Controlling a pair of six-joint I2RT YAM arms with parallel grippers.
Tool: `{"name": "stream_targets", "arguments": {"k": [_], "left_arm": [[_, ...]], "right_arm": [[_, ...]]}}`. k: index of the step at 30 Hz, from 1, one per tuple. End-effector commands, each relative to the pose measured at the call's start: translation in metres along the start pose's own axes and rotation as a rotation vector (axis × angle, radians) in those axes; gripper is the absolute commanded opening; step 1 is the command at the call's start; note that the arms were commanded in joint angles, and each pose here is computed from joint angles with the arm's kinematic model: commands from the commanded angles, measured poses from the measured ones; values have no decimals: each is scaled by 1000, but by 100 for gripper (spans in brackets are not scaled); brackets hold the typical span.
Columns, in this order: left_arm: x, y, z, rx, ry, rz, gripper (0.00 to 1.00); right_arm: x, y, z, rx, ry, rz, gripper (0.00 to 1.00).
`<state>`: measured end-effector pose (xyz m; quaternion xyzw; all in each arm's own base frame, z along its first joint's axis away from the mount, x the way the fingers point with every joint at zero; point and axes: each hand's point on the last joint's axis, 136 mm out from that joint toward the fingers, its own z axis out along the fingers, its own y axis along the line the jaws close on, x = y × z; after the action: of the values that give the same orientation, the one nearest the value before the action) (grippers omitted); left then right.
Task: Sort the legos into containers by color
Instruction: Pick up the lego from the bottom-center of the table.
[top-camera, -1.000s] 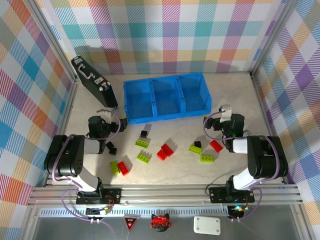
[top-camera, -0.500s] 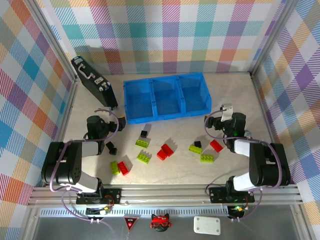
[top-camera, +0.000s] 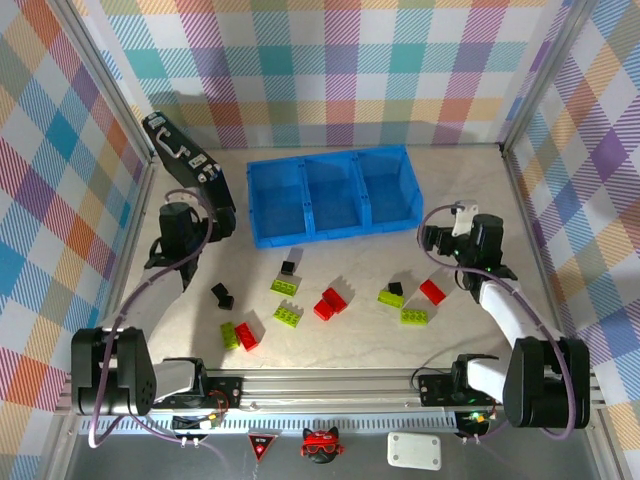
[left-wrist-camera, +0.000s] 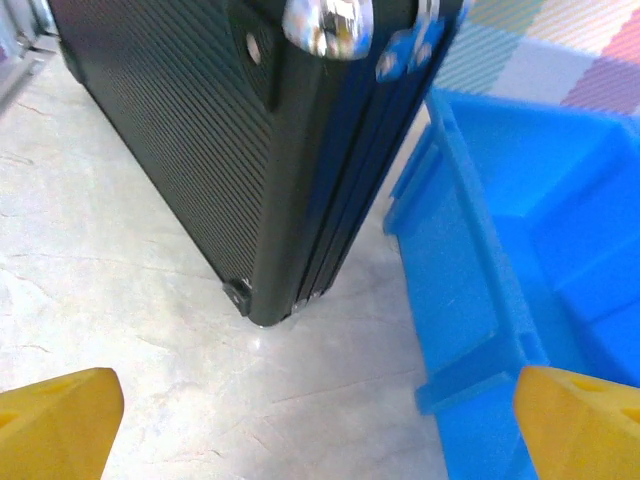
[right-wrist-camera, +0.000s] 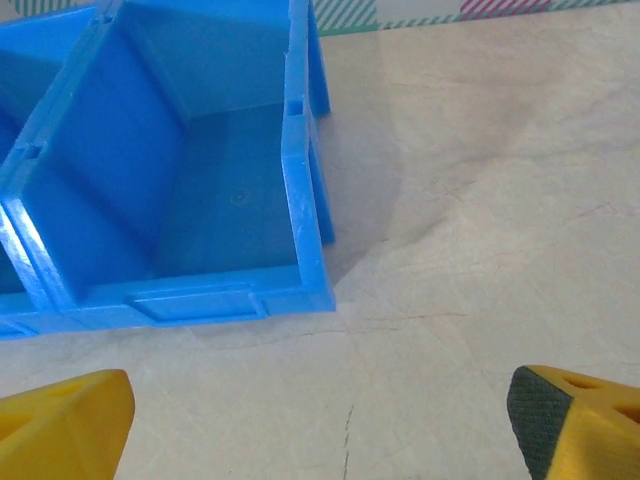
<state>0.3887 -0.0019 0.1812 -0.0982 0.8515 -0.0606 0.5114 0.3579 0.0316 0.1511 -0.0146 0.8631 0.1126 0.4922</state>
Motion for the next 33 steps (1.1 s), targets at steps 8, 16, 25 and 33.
{"name": "stream_targets", "arguments": {"k": [8, 16, 25, 33], "left_arm": [[20, 28, -69, -278, 375, -193, 100], [18, -3, -97, -86, 437, -96, 100], [30, -15, -98, 35, 379, -22, 100], [30, -17, -93, 40, 398, -25, 100]], "right_arm": [[41, 31, -37, -43, 339, 287, 89], [62, 48, -57, -8, 516, 423, 80], [81, 78, -66, 21, 666, 356, 73], [101, 85, -71, 105, 698, 353, 75]]}}
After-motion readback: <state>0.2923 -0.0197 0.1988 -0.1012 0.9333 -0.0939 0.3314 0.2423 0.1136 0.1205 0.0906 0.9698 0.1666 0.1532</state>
